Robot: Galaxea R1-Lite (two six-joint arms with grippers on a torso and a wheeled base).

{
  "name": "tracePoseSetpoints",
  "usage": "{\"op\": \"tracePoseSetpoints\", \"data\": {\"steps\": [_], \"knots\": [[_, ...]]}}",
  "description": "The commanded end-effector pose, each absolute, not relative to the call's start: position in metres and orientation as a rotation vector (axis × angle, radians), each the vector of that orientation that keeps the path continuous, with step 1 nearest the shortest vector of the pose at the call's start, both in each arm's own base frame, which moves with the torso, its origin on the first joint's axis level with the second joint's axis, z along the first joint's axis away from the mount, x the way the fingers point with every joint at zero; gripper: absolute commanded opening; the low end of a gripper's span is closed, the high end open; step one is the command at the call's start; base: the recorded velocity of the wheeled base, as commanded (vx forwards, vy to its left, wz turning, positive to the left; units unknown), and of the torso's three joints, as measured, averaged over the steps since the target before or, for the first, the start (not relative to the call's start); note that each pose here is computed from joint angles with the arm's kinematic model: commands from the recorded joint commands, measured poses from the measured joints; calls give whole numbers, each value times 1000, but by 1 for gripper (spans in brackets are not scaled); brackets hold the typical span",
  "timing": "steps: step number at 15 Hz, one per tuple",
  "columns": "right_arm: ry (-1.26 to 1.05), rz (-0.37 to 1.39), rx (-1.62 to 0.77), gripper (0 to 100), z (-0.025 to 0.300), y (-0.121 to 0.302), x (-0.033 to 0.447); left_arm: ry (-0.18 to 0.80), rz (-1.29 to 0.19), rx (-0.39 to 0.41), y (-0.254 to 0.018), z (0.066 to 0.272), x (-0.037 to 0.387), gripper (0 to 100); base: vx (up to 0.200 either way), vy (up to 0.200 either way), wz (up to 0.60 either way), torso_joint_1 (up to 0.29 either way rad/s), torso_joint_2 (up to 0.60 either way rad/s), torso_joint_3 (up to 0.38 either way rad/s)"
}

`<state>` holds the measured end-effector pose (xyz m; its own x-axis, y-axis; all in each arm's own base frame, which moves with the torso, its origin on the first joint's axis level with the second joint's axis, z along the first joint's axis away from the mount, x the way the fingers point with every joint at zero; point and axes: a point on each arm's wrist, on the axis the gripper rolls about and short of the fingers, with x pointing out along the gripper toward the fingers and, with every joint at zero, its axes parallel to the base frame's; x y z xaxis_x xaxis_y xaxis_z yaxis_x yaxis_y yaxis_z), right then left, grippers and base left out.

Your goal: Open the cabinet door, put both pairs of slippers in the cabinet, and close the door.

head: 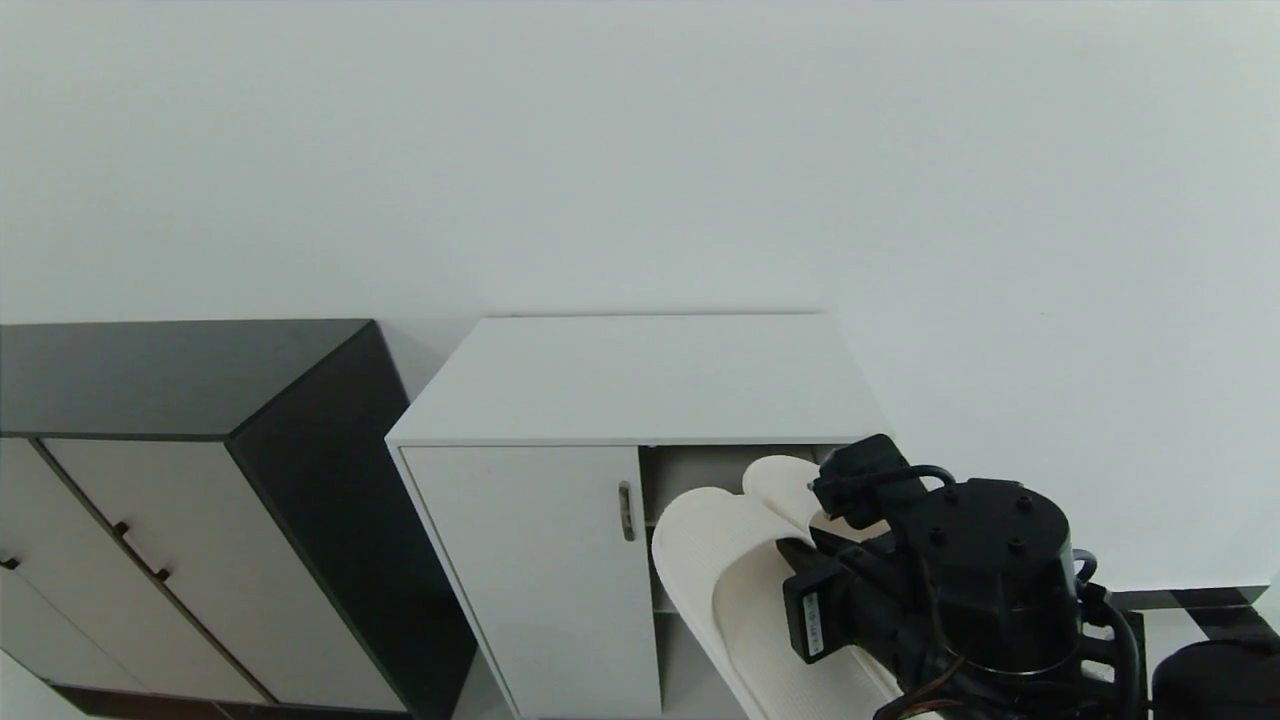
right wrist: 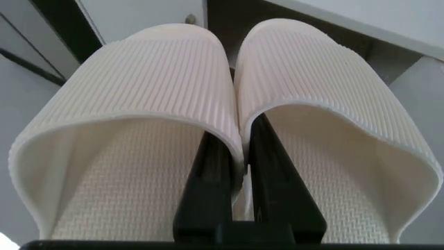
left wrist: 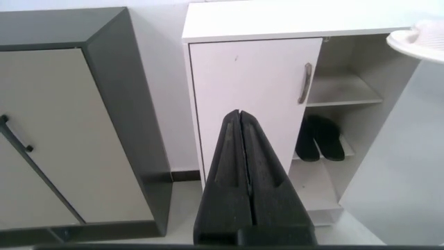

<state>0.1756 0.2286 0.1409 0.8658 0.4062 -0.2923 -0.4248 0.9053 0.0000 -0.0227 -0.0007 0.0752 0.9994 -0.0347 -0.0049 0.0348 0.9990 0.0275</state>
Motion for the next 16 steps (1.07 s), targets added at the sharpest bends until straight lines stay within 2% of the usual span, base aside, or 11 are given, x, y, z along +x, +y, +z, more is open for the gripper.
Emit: {"op": "tracePoseSetpoints", "data": {"steps": [1,13,16], "knots": [[282,437,-57,0,143,228,173,6,-37,28,-1,75,-23,0,0,0,0,0,0,0],[316,463,-88,0,133,223,169,6,-38,29,-1,75,-23,0,0,0,0,0,0,0],[319,462,-93,0,132,223,169,6,-38,27,-1,75,-23,0,0,0,0,-157,396,219]]}}
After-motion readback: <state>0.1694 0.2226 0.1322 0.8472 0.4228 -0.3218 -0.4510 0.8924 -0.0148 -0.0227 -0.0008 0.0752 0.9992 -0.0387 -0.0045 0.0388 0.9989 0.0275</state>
